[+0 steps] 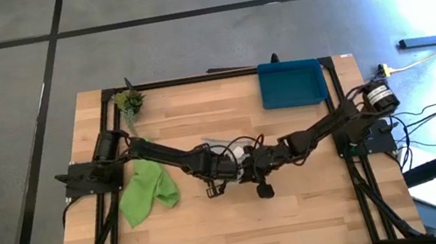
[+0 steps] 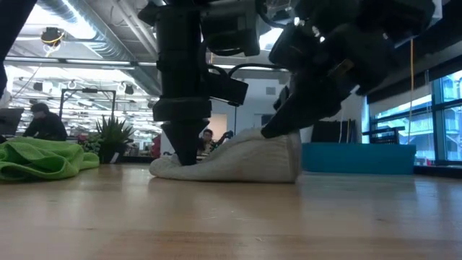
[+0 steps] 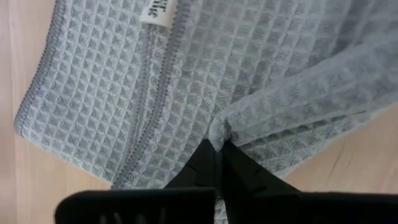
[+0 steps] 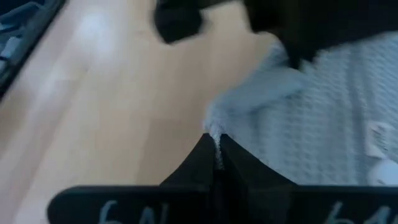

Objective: Roll microfiber towels into tight, uniform cylinder then place into a basket
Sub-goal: Roll the gray microfiber cloth

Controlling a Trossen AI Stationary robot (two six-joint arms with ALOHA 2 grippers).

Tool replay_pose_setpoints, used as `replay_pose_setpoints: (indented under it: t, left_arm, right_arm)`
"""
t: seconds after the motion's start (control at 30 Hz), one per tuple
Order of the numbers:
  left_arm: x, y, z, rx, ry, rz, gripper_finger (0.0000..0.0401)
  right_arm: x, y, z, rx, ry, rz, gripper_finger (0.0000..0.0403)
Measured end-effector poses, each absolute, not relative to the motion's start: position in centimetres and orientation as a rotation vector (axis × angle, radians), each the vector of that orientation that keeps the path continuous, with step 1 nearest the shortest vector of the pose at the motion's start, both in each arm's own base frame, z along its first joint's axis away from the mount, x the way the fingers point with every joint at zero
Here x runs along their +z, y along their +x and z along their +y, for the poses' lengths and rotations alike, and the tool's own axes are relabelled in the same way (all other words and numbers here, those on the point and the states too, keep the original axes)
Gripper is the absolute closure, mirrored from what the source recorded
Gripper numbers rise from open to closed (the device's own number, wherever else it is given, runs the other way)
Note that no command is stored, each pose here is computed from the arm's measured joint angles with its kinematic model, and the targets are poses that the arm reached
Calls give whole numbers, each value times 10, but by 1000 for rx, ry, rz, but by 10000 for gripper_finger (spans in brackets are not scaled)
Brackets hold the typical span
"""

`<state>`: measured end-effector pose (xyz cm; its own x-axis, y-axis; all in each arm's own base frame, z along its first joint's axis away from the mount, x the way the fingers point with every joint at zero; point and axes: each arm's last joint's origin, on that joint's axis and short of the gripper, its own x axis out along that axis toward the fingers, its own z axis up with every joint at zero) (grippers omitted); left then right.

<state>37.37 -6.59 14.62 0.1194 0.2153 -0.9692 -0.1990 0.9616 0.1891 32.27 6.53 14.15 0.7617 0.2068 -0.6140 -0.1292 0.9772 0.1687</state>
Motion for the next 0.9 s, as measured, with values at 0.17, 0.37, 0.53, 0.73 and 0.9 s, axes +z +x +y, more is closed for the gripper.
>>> replay_pose_setpoints:
  t: [0.17, 0.37, 0.53, 0.73, 0.9]
  left_arm:
    - [146, 373, -68, 286, 32, 1421, 401]
    - [146, 373, -69, 281, 28, 1423, 401]
    - [146, 373, -69, 278, 31, 1423, 401]
    - [147, 373, -71, 263, 57, 1419, 401]
    - [147, 373, -71, 266, 59, 1413, 401]
  right_arm:
    - [140, 325, 47, 118, 137, 700, 391]
    - [140, 326, 28, 77, 135, 703, 391]
    - [136, 324, 12, 24, 153, 752, 391]
    - [135, 322, -2, -27, 133, 761, 391]
    - [130, 323, -10, -37, 108, 772, 391]
